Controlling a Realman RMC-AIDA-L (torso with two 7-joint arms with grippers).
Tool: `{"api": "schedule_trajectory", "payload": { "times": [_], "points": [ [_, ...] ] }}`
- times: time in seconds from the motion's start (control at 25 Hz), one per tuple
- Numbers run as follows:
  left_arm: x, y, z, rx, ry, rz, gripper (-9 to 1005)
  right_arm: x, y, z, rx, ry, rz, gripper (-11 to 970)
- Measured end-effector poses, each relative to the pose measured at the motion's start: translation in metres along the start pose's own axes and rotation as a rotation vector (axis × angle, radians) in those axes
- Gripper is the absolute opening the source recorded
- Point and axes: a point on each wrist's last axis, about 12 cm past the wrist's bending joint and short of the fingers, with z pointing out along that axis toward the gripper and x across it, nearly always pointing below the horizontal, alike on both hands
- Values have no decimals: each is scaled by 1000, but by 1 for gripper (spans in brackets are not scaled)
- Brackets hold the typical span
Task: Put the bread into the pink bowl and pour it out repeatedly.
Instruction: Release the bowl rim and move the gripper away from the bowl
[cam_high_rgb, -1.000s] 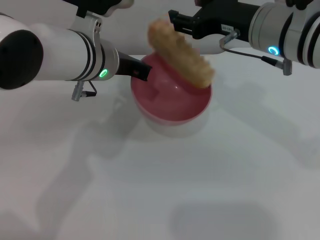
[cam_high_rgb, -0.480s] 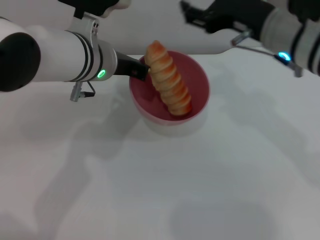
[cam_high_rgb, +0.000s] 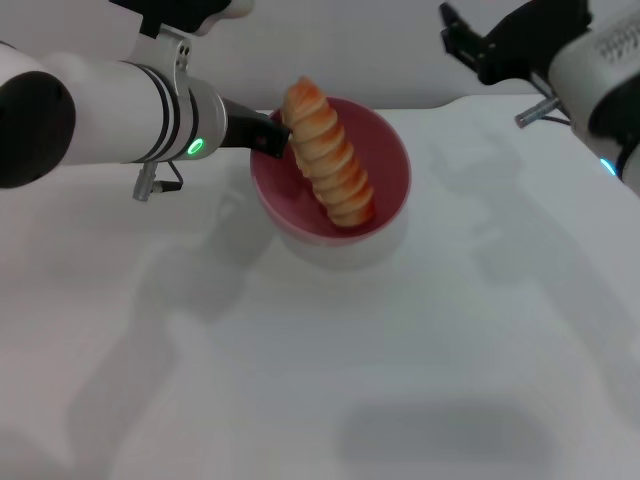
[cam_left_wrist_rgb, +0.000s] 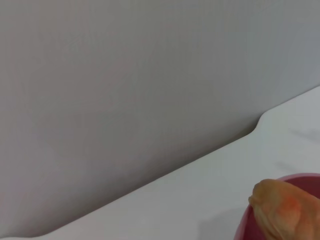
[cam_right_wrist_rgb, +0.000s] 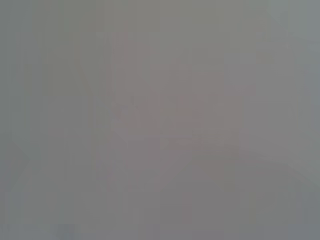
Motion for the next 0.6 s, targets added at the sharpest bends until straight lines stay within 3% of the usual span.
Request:
{"api": "schedule_trajectory", "payload": {
  "times": [0.2,0.6],
  "points": [
    [4,1,0,5,22,-18,62,5,19,-14,128,-131,-162,769],
    [14,-6,0,44,71,-59,66,13,17,-20,192,-164,-127,769]
  ]
}}
